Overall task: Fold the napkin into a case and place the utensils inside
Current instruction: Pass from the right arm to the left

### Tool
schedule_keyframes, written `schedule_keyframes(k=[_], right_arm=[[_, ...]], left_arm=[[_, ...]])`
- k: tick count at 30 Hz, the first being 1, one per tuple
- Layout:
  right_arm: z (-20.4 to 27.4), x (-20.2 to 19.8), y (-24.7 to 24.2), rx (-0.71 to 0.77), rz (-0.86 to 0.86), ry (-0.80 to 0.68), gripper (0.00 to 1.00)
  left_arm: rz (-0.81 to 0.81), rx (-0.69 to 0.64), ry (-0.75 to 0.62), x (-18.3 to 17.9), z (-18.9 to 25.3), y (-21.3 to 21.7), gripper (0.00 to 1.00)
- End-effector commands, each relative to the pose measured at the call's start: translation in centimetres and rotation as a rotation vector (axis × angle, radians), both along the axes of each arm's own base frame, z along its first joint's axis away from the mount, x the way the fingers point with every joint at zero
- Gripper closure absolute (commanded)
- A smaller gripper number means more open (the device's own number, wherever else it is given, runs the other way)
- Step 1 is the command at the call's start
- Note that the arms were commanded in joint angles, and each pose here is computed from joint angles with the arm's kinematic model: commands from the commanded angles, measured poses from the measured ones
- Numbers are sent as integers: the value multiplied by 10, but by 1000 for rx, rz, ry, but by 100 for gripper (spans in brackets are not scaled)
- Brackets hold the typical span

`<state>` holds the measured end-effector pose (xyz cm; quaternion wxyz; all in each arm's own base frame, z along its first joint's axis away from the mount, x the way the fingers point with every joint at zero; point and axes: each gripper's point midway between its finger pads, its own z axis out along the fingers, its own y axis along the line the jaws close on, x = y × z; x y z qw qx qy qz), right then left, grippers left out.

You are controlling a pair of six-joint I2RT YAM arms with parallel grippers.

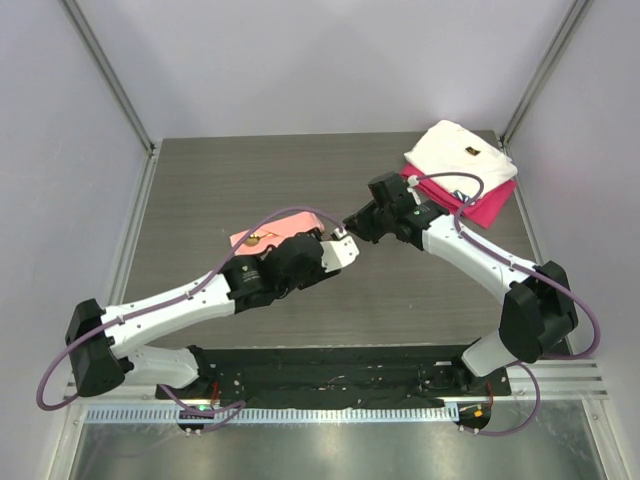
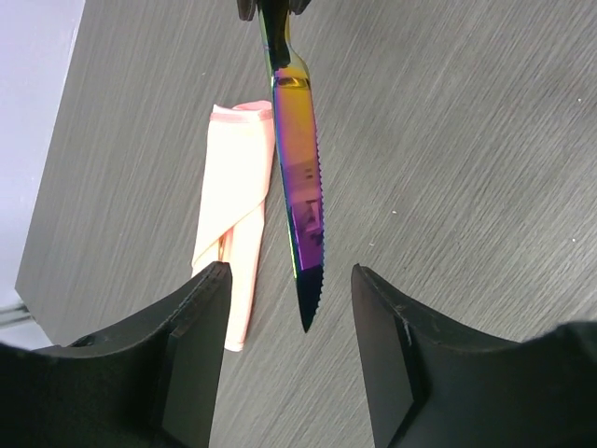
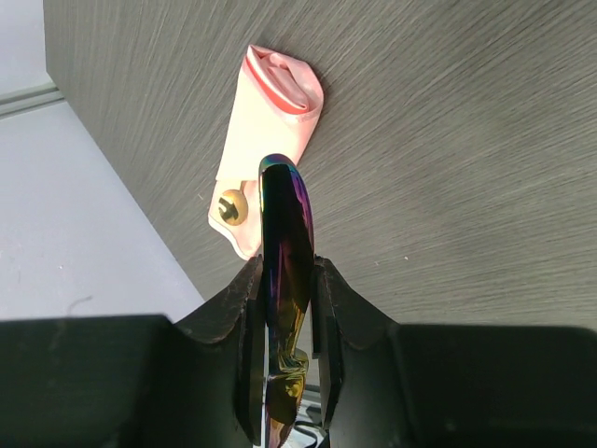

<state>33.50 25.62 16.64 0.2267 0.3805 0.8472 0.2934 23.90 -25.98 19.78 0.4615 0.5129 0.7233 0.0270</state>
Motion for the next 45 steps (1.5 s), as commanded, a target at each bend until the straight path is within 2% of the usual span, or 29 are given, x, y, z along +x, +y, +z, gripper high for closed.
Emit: schedule_keyframes(k=[1, 12, 19, 22, 27, 31, 34, 35, 37, 38, 39, 42, 43, 45], right_arm=[[28, 10, 4, 43, -48, -62, 99], [35, 7, 4, 56, -54, -72, 99], [34, 5, 3, 59, -59, -69, 99], [31, 4, 2, 61, -64, -57, 99], [33, 4, 3, 76, -74, -52, 99], [32, 3, 5, 81, -67, -45, 99], [30, 1, 6, 82, -61, -40, 99], [31, 2, 7, 90, -58, -47, 99], [30, -1, 10, 105, -37, -57, 97], [35, 3, 14, 131, -27, -90, 94], [33, 1, 14, 133, -17, -98, 83], [34, 1, 15, 127, 15, -139, 72], [36, 1, 13, 118, 23, -154, 63], [39, 1, 14, 119, 46, -192, 56]], left_arm=[[-34, -45, -31, 2, 15, -10, 46], [5, -4, -66, 21, 4, -23, 50], [35, 21, -104, 29, 9, -21, 59], [30, 14, -113, 30, 11, -22, 53], [15, 29, -114, 30, 8, -25, 52], [23, 40, -128, 33, 8, -25, 66], [28, 36, -140, 35, 11, -25, 83], [27, 32, -142, 35, 12, -25, 92], [14, 13, -129, 32, 12, -27, 97], [7, 5, -123, 30, 11, -26, 100], [12, -4, -118, 30, 11, -24, 100], [29, -38, -87, 28, 11, -13, 100], [40, -43, -75, 30, 10, -7, 100], [35, -72, -33, 24, 10, 0, 100]])
